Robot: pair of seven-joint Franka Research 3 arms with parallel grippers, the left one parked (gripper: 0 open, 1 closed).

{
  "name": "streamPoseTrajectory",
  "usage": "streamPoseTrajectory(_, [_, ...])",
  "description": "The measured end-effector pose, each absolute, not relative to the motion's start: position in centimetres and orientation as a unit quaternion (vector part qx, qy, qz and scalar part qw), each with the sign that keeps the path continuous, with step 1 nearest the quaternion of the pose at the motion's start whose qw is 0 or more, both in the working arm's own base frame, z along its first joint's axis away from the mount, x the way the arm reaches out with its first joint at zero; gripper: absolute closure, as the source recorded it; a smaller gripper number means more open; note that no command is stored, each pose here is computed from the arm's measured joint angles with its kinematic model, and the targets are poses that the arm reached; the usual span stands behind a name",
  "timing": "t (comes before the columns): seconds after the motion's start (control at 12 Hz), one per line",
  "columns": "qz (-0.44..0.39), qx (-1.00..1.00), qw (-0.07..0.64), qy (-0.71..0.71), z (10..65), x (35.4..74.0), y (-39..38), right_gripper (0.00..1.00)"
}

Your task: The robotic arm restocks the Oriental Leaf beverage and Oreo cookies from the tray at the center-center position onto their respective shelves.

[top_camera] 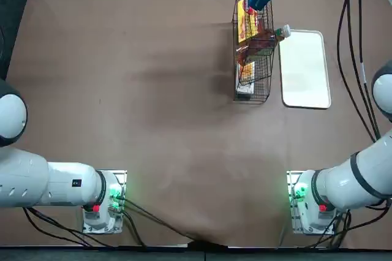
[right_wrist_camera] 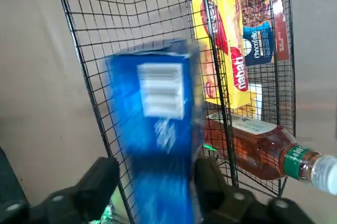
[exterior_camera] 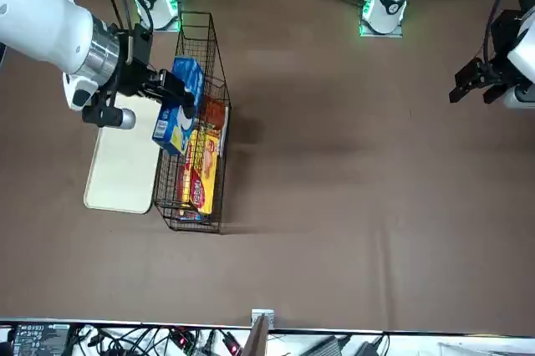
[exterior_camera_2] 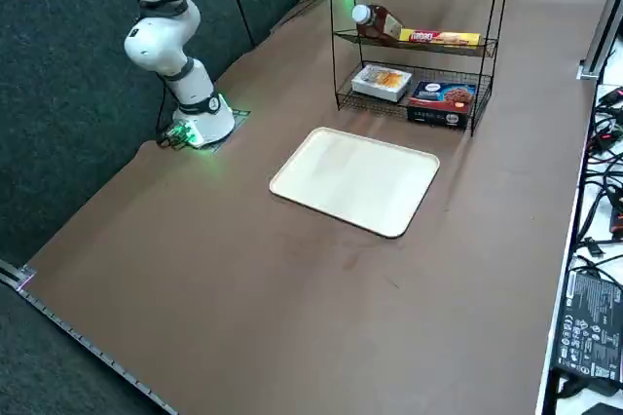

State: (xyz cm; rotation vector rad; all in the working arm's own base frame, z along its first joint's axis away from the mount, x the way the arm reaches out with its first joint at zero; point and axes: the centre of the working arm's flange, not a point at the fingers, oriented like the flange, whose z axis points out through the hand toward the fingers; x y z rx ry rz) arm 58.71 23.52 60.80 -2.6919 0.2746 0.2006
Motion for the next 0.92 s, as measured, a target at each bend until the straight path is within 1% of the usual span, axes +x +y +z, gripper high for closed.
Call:
streamPoseTrajectory(0.17, [0.071, -0.97, 0.211, 0.099, 60.8, 58.7, 23.5, 0.04])
streamPoseTrajectory(0.25, [0.07, -0.97, 0.208, 0.099, 60.8, 58.7, 23.4, 0.0])
streamPoseTrajectory(0.92, [0.05, -0.973, 0.198, 0.108, 62.0, 59.0, 21.8, 0.0])
